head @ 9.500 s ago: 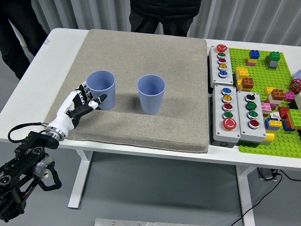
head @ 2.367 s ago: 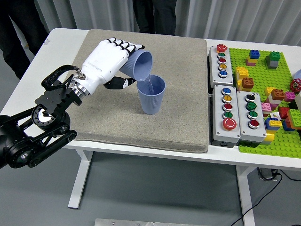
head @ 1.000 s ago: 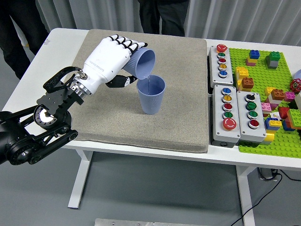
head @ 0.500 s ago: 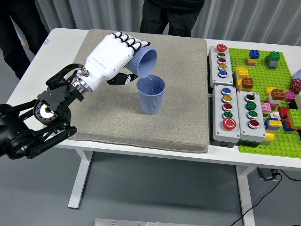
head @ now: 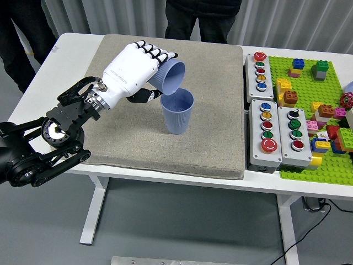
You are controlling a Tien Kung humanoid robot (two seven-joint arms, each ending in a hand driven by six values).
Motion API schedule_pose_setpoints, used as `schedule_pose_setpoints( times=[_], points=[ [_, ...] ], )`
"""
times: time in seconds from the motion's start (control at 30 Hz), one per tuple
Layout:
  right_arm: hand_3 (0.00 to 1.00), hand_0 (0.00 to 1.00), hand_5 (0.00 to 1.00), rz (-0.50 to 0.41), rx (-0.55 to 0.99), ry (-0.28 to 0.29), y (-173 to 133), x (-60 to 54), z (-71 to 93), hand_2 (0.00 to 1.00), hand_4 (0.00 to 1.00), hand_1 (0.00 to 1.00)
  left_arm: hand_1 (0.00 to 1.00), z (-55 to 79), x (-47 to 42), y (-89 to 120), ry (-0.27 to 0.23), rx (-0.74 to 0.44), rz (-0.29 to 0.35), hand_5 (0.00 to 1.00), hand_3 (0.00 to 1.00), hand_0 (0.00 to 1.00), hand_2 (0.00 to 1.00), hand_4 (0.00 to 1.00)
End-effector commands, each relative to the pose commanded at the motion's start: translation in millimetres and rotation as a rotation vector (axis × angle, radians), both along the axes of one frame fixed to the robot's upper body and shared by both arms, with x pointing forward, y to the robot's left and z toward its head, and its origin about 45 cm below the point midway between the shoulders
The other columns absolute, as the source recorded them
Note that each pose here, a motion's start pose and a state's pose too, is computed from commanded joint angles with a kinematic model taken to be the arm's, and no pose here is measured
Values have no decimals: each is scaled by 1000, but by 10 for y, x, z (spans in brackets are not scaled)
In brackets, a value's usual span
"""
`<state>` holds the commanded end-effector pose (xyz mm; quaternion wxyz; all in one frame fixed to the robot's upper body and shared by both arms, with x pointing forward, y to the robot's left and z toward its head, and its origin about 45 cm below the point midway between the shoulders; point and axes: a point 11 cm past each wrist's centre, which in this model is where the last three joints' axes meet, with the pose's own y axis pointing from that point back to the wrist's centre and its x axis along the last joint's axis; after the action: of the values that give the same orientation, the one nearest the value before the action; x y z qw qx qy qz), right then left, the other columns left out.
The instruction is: Pick cup pour cup place
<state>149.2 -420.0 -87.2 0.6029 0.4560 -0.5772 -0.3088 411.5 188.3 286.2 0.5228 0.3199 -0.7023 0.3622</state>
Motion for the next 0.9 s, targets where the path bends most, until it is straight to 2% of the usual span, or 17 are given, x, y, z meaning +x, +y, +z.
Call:
schedule_pose_setpoints(
  times=[0.63,0.9],
  points=[
    [563,674,104,5,0,12,7,-42,-16,558,2,634,490,-57,-23,-1,9,0,0,64,501,534,487,639],
    [563,675,102,2,0,4,7,-13,-7,559,2,634,490,5,-13,13,-9,-15,-1,64,502,533,486,639]
  ],
)
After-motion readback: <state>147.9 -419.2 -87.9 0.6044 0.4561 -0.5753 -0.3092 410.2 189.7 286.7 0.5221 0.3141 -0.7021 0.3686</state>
